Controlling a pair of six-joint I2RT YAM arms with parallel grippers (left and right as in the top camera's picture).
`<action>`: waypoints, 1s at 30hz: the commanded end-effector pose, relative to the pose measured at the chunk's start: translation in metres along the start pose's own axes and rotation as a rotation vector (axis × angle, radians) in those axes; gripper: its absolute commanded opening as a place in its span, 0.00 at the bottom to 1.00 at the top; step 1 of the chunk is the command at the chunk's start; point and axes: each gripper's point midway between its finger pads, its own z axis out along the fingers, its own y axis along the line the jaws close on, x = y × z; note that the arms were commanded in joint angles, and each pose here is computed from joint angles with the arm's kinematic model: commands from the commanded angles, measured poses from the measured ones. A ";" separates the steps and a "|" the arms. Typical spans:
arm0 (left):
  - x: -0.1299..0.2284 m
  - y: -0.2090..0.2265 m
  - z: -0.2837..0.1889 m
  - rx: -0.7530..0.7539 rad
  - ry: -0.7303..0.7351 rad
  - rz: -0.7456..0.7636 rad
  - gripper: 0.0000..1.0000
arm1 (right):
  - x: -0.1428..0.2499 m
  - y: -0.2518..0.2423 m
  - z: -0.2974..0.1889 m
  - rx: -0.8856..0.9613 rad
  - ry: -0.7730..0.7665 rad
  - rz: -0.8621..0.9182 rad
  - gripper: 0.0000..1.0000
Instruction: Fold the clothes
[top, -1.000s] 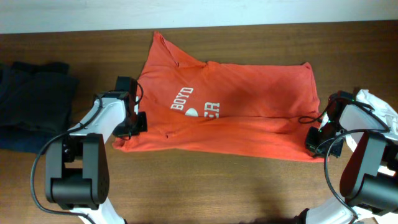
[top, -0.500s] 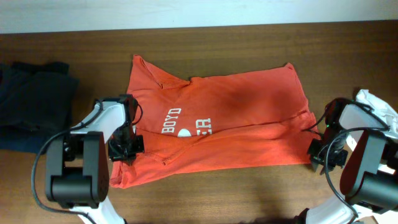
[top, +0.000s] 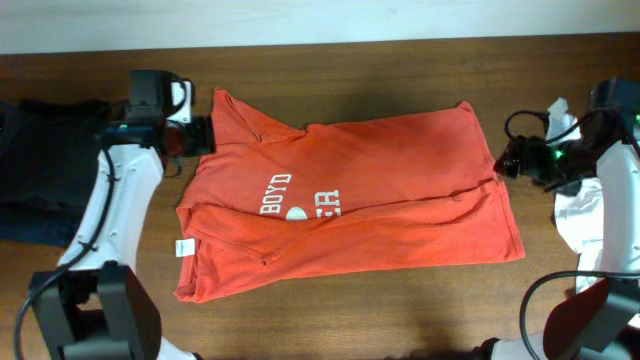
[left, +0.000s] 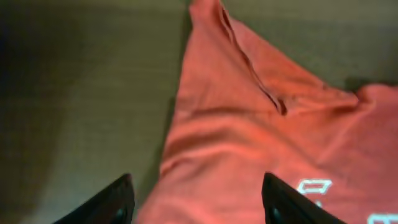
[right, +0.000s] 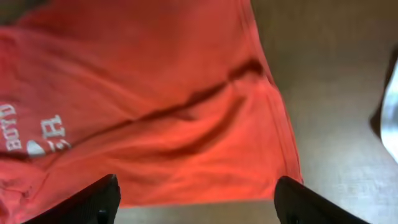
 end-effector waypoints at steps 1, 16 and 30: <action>-0.018 0.003 0.023 0.127 -0.059 0.017 0.66 | -0.019 0.026 0.003 -0.052 -0.068 -0.106 0.85; -0.036 -0.011 0.171 0.288 -0.232 0.008 0.64 | -0.064 0.051 0.030 -0.071 -0.188 -0.223 0.97; -0.011 -0.047 0.182 0.476 -0.138 -0.088 0.00 | -0.143 0.038 0.089 -0.062 -0.389 -0.287 0.87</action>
